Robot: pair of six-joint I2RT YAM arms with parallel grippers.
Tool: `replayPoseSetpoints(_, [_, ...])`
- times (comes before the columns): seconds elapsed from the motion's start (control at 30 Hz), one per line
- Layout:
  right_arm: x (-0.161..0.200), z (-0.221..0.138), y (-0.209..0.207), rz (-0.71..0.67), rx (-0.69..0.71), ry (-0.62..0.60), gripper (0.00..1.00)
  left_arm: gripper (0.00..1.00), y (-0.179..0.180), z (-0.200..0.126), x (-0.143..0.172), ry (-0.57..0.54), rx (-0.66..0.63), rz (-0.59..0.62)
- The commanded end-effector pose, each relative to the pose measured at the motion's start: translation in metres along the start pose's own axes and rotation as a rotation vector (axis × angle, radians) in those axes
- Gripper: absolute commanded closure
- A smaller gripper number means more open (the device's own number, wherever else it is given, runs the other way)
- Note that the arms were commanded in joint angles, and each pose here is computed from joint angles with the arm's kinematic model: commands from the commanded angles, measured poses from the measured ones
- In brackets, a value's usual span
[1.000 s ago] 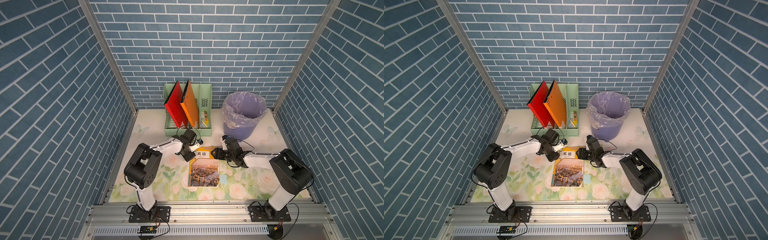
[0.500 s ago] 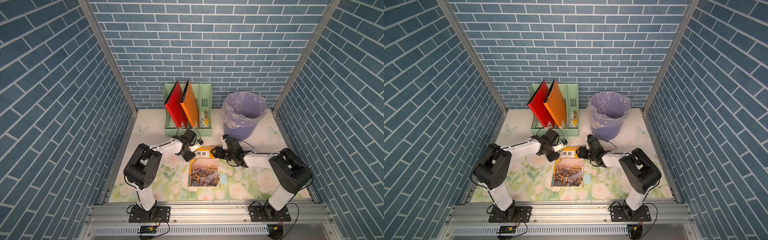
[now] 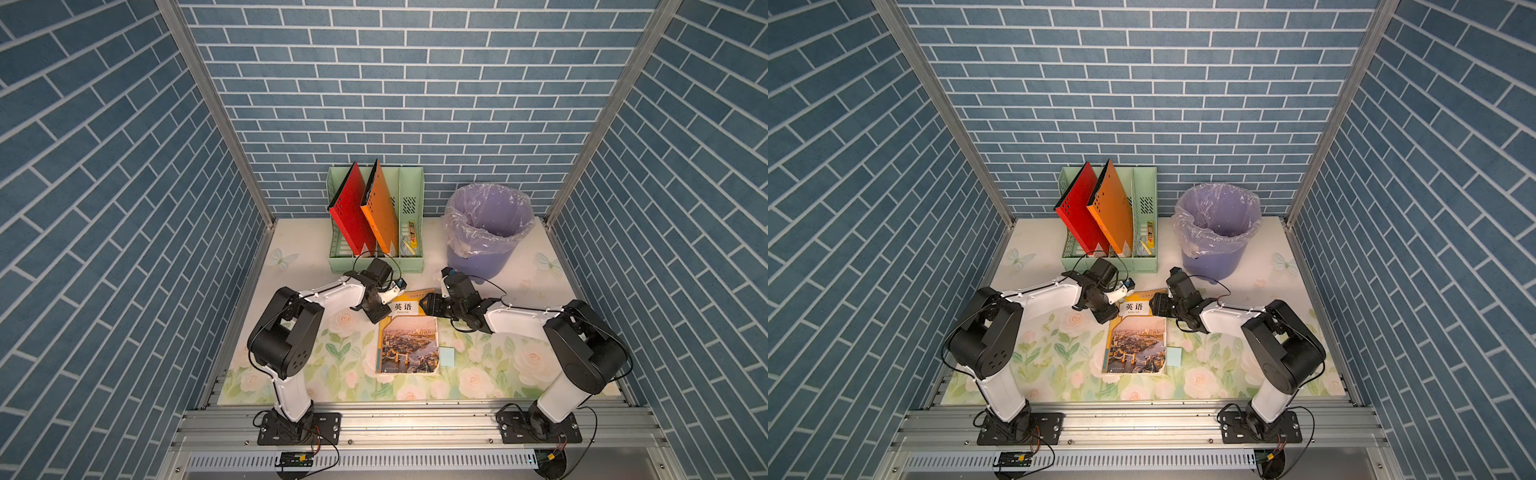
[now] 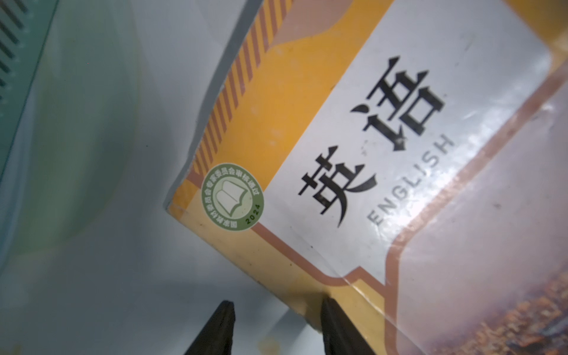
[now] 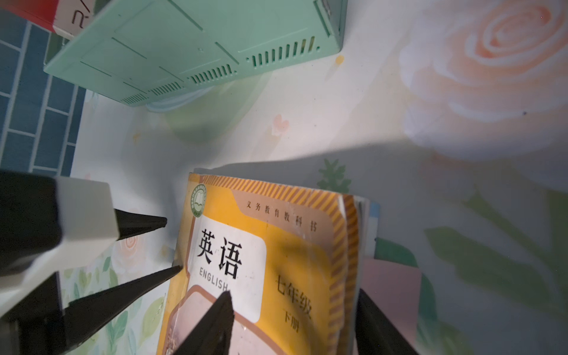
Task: Peel off the used sticky note
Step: Open the book at the center of the board.
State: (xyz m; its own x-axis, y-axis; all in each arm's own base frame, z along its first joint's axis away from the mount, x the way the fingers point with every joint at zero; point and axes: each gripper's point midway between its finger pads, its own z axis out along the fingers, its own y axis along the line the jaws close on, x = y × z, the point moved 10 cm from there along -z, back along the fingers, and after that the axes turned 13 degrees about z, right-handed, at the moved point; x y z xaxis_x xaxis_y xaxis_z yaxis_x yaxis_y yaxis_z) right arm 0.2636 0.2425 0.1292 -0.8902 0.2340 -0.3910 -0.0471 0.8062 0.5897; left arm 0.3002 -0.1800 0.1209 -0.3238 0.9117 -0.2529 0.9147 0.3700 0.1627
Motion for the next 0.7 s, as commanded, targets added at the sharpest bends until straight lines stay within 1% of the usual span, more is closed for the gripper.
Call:
replayPoseSetpoints(0.0, [0.005,0.004,0.005,-0.116,0.124,0.002,0.35,0.49,-0.008,0.012,0.012,0.072,0.016,0.011])
replayPoseSetpoints(0.37, [0.011,0.005,0.021,-0.262,0.318,-0.068,0.33,0.49,-0.008,0.014,0.013,0.078,0.021,0.007])
replayPoseSetpoints(0.47, [0.011,0.004,0.024,-0.272,0.322,-0.08,0.33,0.49,-0.008,0.014,0.013,0.081,0.02,0.009])
replayPoseSetpoints(0.67, [0.015,0.007,0.027,-0.273,0.302,-0.064,0.33,0.49,-0.008,0.015,0.014,0.084,0.016,0.009])
